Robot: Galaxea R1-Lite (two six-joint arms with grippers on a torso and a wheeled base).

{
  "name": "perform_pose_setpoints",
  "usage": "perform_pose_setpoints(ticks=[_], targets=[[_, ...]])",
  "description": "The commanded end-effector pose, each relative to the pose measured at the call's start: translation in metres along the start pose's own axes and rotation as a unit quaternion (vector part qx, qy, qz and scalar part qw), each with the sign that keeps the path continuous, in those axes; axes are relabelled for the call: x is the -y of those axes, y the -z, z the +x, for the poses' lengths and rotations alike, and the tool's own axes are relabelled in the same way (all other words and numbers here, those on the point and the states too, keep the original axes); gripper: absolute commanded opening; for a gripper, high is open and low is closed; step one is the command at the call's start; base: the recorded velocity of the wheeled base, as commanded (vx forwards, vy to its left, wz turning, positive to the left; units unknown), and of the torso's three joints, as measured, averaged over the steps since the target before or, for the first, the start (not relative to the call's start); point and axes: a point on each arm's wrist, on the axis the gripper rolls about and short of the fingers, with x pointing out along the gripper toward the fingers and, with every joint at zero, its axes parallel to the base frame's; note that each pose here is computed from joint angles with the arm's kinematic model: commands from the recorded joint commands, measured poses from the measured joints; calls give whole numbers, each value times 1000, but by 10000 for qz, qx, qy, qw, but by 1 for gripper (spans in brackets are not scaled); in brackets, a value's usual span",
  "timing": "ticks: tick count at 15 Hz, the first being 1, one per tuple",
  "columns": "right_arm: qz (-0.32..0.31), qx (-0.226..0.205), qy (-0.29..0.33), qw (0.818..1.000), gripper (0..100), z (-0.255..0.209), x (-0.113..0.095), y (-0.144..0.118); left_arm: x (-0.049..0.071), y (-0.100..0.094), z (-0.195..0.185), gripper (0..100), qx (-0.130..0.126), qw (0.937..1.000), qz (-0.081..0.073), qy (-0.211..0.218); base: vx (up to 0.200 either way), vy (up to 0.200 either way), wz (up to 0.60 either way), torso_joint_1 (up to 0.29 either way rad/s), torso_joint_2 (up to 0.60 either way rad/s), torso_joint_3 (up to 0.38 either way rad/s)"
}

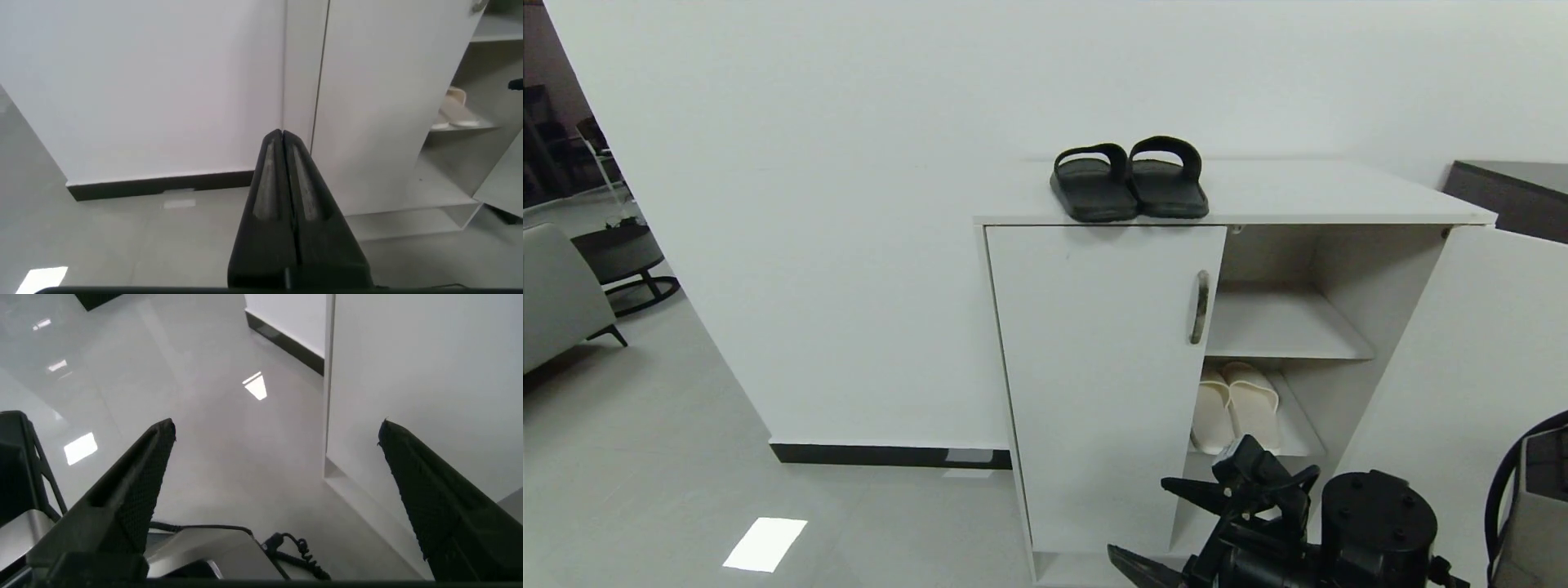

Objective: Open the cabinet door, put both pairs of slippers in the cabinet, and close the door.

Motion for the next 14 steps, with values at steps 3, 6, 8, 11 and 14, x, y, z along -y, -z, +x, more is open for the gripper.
perform_pose_setpoints(ticks=[3,6,8,11,14], targets=[[1,-41,-2,10000,100,1,0,2,0,0,0,0,-7,10000,-1,1,0,0,0,190,-470,-290],[-12,-10,1,10000,100,0,-1,1,0,0,0,0,-7,10000,-1,1,0,0,0,194,-479,-282],[-20,6,6,10000,100,-1,0,0,0,0,0,0,-7,10000,-1,1,0,0,0,210,-501,-283],[-20,5,-2,10000,100,-1,-1,0,0,0,0,0,-7,10000,-1,1,0,0,0,219,-499,-282],[-20,6,6,10000,100,-1,0,0,0,0,0,0,-7,10000,-1,1,0,0,0,238,-517,-292]])
